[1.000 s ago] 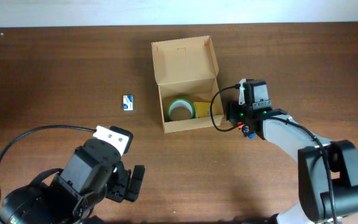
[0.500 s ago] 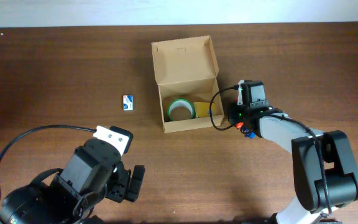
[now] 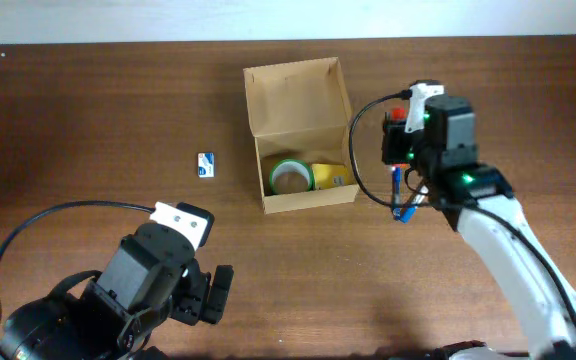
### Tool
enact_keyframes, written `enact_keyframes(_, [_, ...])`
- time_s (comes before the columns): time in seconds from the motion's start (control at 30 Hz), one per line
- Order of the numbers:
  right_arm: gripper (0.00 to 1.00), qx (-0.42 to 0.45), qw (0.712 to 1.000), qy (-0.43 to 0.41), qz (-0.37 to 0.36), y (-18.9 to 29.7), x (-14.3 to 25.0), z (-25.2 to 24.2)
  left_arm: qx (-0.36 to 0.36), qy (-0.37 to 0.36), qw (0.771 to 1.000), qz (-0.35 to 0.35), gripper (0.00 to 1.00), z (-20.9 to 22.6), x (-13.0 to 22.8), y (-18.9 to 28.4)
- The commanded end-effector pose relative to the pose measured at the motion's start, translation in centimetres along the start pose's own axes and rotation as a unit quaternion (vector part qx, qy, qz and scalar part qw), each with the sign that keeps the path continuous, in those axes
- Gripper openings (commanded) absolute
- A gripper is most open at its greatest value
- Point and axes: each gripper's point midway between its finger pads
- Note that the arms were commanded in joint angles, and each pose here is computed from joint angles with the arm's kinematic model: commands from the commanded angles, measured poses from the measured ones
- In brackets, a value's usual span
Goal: Pack container
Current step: 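Carry the orange highlighter with the right gripper into the box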
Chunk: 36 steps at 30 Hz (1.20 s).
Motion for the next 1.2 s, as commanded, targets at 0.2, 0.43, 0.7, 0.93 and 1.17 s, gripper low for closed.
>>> enact_keyframes(0.2, [0.04, -0.086, 0.983, 0.145, -0.070, 3.6, -3.9, 10.4, 0.002, -0.004, 1.000, -0.002, 1.00, 0.0, 0.0, 0.1])
enact_keyframes(0.43, [0.04, -0.109, 0.946, 0.306, 0.007, -0.9, -2.4, 15.8, 0.002, -0.004, 1.000, -0.002, 1.00, 0.0, 0.0, 0.1])
enact_keyframes(0.7, [0.04, -0.131, 0.779, 0.613, 0.026, -6.1, 1.3, 16.1, 0.002, -0.004, 1.000, -0.002, 1.00, 0.0, 0.0, 0.1])
enact_keyframes(0.93, [0.04, -0.212, 0.715, 0.666, 0.005, -7.4, 4.1, 18.4, 0.002, -0.004, 1.000, -0.002, 1.00, 0.0, 0.0, 0.1])
enact_keyframes(1.17, [0.04, -0.214, 0.714, 0.666, -0.003, -10.3, 5.1, 19.0, 0.002, -0.004, 1.000, -0.002, 1.00, 0.0, 0.0, 0.1])
Point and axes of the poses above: each gripper's point midway between its finger pads, its own y axis back along the fingers, its own z axis along the line the jaws close on, x = y × z, and after that the axes turned 8 degrees about y, right-handed
